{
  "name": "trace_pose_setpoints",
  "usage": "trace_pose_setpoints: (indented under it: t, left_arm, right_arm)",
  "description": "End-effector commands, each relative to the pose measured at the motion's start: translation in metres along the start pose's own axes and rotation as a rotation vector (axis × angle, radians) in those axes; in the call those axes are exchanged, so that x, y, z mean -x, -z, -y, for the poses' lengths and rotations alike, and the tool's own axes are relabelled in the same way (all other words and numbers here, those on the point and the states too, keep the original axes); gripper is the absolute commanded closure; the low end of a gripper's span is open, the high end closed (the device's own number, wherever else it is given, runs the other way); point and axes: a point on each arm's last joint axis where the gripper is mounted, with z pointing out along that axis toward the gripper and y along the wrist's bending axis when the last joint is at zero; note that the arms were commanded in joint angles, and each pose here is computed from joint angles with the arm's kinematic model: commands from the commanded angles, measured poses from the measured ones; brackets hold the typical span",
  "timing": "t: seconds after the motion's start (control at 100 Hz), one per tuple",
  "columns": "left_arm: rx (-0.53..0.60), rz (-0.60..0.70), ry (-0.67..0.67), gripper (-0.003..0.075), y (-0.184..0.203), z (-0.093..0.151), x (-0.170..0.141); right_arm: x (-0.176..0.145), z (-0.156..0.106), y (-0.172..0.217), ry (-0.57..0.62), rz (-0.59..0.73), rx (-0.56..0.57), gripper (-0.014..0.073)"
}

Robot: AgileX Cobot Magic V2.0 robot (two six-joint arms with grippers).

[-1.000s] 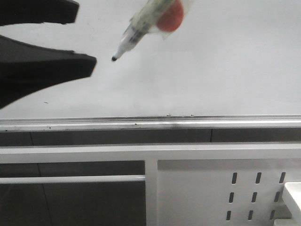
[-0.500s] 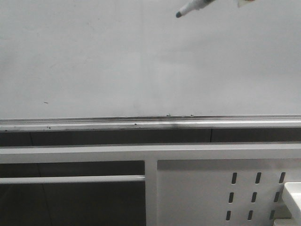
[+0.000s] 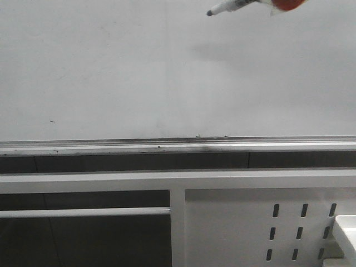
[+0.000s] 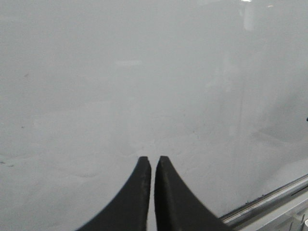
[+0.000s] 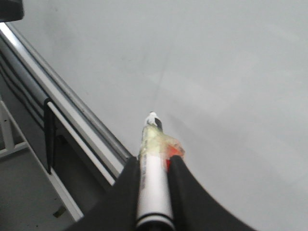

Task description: Write number 1 on whiteboard

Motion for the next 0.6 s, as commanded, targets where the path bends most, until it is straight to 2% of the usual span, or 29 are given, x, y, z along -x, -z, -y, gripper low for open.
trace_pose_setpoints:
  t: [0.0,0.25,0.59]
  left_arm:
    - [0.004,0.080,0.016,0.0740,-0.003,0.000,0.013]
    - [0.006,0.042,0.015,0.0740,-0.010,0.000,0.006]
    - [0.007,0.160,0.013,0.0740,-0.014,0.000,0.014]
  right_arm:
    - [0.016,0.007,-0.006,0.002,0.120,-0.038,0.0663]
    - [0.017,0.005,-0.034,0.003,0.156,-0.024,0.0663]
    - [0.024,0.006,-0.037,0.034,0.188,-0.031,0.0663]
